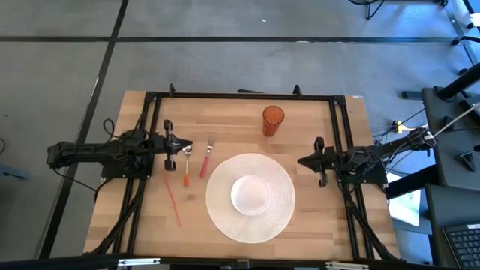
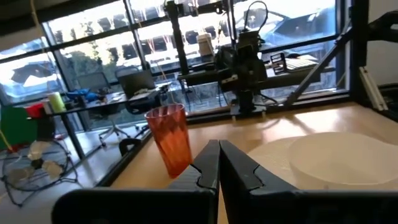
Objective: Pick & Place Utensil
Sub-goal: Put the orange cup on the white mat to the top right of the white bowl
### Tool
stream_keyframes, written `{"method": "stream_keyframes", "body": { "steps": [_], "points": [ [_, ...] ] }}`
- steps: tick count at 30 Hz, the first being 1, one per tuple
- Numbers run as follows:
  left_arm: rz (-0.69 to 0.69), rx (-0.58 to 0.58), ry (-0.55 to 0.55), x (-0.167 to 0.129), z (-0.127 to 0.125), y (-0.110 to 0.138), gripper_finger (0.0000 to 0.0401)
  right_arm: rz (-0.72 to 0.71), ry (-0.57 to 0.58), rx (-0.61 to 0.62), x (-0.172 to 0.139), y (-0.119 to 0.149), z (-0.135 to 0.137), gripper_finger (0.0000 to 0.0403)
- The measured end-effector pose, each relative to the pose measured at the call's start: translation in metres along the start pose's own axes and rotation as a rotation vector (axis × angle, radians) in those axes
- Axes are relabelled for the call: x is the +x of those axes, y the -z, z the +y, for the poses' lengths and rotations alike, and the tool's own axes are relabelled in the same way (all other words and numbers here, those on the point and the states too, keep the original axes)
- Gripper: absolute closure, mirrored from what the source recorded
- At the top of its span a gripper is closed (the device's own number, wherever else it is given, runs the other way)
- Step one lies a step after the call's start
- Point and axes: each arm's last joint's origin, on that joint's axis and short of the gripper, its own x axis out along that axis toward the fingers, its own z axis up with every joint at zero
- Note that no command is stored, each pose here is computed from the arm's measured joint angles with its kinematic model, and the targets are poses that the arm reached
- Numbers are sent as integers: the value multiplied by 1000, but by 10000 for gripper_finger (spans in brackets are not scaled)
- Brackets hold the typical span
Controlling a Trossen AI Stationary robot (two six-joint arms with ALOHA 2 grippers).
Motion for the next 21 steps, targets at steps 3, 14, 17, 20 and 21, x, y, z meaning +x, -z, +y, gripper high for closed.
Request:
{"method": "stream_keyframes", "body": {
  "steps": [3,14,17,20,21],
  "points": [
    [4,4,-20,0,1,0,398,-46,90,7,0,-4,-2,382],
    [-35,12,-71,0,3,-4,399,68,403,113,4,-94,-16,400],
    [-53,27,-76,0,3,-6,396,183,467,137,16,-131,-22,400],
    [-61,25,-87,0,4,-7,394,299,505,82,40,-165,-32,400],
    [-61,25,-91,0,4,-7,394,351,518,46,51,-175,-37,399]
  ]
}}
